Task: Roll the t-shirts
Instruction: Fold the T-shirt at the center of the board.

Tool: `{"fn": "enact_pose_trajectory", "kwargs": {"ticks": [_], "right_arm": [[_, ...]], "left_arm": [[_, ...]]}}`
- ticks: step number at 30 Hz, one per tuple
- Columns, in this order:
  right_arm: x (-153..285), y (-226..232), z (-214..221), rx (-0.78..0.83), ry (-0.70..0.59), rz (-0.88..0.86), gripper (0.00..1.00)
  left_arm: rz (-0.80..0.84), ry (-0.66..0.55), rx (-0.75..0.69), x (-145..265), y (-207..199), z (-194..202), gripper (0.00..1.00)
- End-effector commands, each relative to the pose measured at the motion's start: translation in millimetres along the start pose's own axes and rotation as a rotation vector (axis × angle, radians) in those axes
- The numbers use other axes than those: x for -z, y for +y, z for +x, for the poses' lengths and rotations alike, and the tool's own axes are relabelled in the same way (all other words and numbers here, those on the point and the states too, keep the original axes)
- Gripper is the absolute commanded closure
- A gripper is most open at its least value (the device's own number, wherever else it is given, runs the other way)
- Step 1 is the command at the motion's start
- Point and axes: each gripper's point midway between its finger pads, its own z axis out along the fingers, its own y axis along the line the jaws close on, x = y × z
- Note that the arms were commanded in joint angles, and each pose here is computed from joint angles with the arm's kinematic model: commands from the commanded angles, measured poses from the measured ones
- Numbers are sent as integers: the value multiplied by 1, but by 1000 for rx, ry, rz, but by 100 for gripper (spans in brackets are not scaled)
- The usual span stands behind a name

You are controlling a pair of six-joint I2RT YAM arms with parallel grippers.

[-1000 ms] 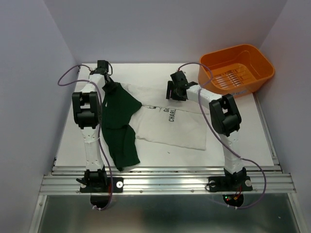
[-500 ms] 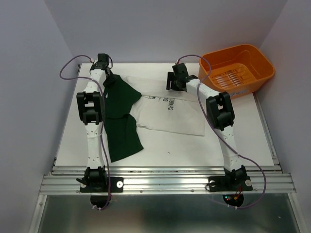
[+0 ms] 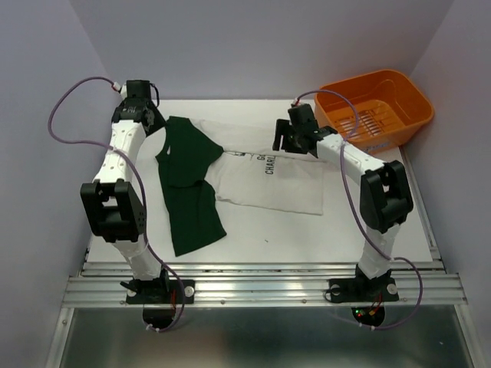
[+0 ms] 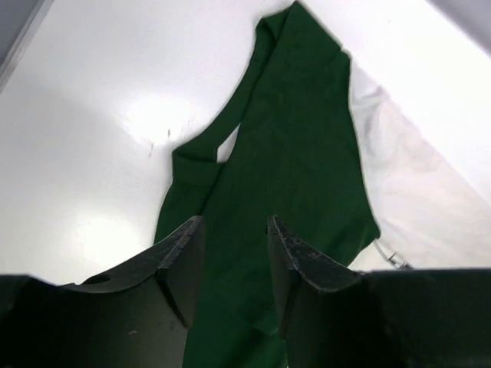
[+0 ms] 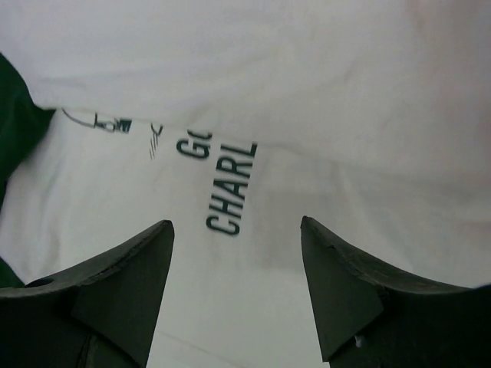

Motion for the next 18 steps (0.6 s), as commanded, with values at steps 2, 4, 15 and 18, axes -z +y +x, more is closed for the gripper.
{"fn": "enact_pose_trajectory", "kwargs": {"ticks": [2, 4, 15, 18], "right_arm": [[35, -2, 47, -66, 51, -23, 28], [47, -6, 61, -82, 62, -15, 28], [103, -59, 132, -199, 79, 75, 28], [105, -64, 145, -223, 101, 83, 28]], "left_arm": [[-119, 163, -17, -15, 50, 80, 51], [-142, 181, 2, -18, 62, 94, 51], [-174, 219, 108, -63, 107, 110, 49], [-128, 248, 116, -73, 98, 115, 50]]}}
